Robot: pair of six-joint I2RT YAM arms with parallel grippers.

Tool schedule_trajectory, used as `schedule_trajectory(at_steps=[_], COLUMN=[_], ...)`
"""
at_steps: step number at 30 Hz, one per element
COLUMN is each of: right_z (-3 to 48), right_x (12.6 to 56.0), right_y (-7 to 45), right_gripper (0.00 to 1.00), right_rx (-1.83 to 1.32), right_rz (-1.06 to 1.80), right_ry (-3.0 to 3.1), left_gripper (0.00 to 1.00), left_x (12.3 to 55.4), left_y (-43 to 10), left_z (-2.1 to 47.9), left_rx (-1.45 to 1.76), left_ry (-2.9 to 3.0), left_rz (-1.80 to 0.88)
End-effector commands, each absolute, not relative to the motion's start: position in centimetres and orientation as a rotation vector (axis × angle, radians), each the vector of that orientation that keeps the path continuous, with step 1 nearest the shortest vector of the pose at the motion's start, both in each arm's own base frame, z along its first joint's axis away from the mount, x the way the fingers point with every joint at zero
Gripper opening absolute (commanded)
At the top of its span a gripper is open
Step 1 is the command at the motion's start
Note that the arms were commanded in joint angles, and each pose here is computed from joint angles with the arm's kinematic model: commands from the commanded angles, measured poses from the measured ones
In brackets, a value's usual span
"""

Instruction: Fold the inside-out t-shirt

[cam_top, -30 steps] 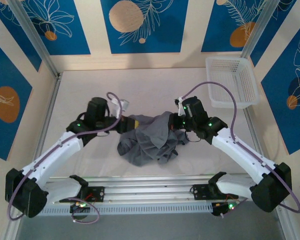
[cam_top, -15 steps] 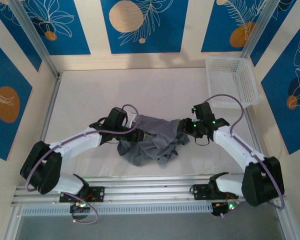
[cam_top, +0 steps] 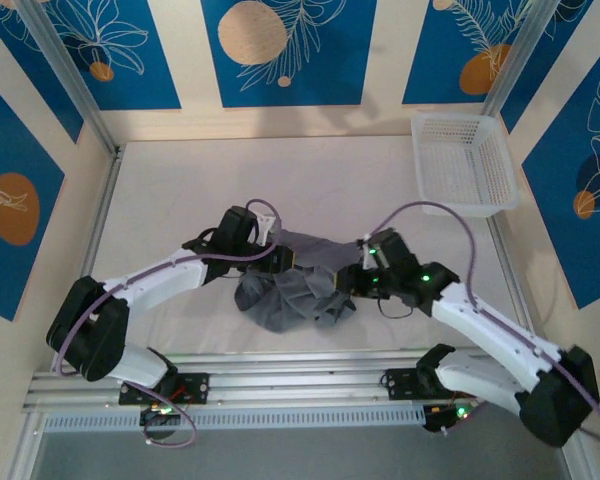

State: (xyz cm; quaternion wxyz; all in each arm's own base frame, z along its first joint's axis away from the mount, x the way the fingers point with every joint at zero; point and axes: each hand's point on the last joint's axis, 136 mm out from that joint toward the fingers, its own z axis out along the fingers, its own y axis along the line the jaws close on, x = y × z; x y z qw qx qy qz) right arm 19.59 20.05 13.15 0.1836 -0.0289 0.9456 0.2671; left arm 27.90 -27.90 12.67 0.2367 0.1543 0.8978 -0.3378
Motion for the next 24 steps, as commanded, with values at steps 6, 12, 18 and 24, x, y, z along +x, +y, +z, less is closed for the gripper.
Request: schedule_trajectory(at_steps=[6,12,18,24], right_z=[11.2,11.2,10.9,11.0], right_x=[21.4,22.4,22.5,22.6], right_y=[19.9,21.3,22.8,23.1], right_gripper=[0.46,0.42,0.42,0.14], right_rx=[-0.304,-0.295,-0.312,-0.311], right_rz=[0.308,0.380,0.445,0.452], right_ry=[2.697,2.646,2.667,2.661], left_gripper=[0.52,0.52,0.52,0.52], left_x=[27.8,27.7,27.8,27.8], left_y=[-27.8,-27.5,-27.6,-27.4], left_z=[14.8,14.7,14.6,14.4], left_rx=[0.427,0.417,0.421,0.419], left_ry=[2.406,2.410,2.414,2.421], left_rz=[-0.936,-0.924,-0.923,-0.910])
